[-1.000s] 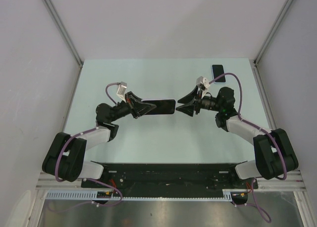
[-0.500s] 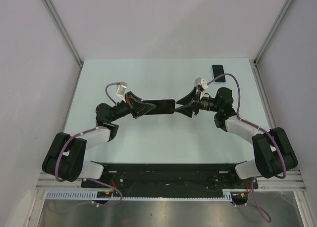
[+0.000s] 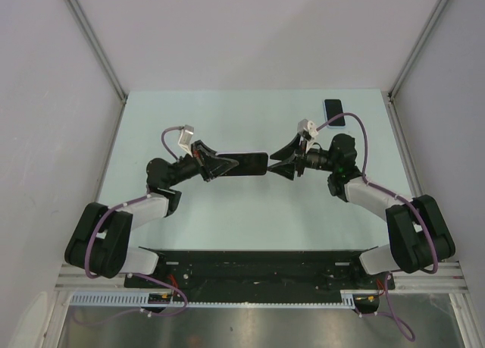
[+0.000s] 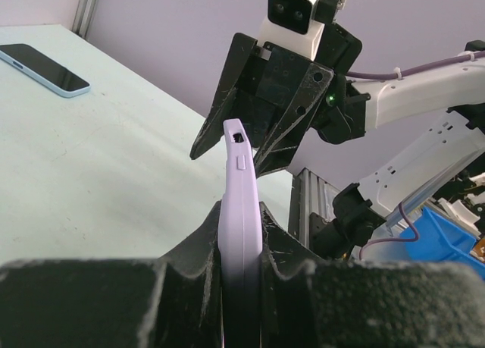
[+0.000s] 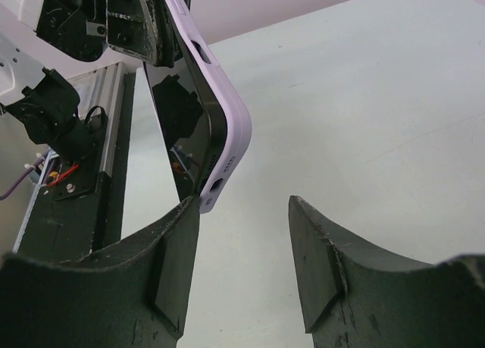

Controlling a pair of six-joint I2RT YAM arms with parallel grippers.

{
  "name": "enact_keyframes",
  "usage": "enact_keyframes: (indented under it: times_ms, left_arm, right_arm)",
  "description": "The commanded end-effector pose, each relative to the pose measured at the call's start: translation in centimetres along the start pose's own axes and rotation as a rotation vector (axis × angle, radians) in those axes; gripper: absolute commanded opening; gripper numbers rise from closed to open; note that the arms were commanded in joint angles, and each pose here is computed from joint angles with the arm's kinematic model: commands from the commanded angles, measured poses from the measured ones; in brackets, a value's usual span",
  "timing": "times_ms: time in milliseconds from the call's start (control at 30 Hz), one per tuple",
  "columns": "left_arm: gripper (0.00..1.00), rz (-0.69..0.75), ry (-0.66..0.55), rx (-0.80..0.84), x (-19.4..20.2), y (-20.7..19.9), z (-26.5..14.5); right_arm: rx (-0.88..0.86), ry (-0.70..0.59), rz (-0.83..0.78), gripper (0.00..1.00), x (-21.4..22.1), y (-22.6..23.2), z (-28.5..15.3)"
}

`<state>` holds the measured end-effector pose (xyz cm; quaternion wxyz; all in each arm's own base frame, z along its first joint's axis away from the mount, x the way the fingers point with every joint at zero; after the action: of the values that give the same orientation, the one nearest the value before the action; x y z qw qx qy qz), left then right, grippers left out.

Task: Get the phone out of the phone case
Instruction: Remove the phone case from the phone.

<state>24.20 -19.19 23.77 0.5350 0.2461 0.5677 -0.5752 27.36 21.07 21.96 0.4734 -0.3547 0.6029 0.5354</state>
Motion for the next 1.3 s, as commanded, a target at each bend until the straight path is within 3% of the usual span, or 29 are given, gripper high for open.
enact_keyframes:
  times_ms: [0,267,533,833,1033,1267]
  left_arm:
    - [0.0,0.237,-0.157,0.164,-3.7,-3.1,0.2]
    - [0.0,0.235,-0.146,0.192,-3.5,-3.5,0.3]
    - [0.0,0.239,-0.144,0.206,-3.3,-3.8,0.4]
    - [0.0,0.229,-0.133,0.223,-3.1,-4.0,0.5]
    - [0.0,0.227,-0.127,0.236,-3.0,-4.2,0.6]
    - [0.0,0.237,-0.145,0.219,-3.1,-4.1,0.6]
  right_arm:
    - [0.046,-0.027,-0.026,0.55,-0.3,-0.6,0.4]
    - [0.221,-0.063,-0.059,0.54,-0.5,-2.2,0.8]
    - [0.21,-0.041,-0.044,0.54,0.7,-2.2,1.9]
    - [0.335,-0.087,-0.052,0.54,0.2,-3.5,1.8]
    - [0.313,-0.093,-0.035,0.55,0.2,-3.4,2.0]
    - [0.166,-0.072,-0.007,0.54,0.2,-1.7,2.2]
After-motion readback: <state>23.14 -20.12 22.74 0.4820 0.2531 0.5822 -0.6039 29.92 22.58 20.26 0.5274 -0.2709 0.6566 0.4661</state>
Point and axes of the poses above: each gripper's point midway between its finger pads, its own z axis out along the fingers, its own y axis along the line the jaws close on, x = y × z, the point moved 6 cm from there along -z, back along the fingers, and after that the axes turned 8 degrees about z, right-handed, at the moved point
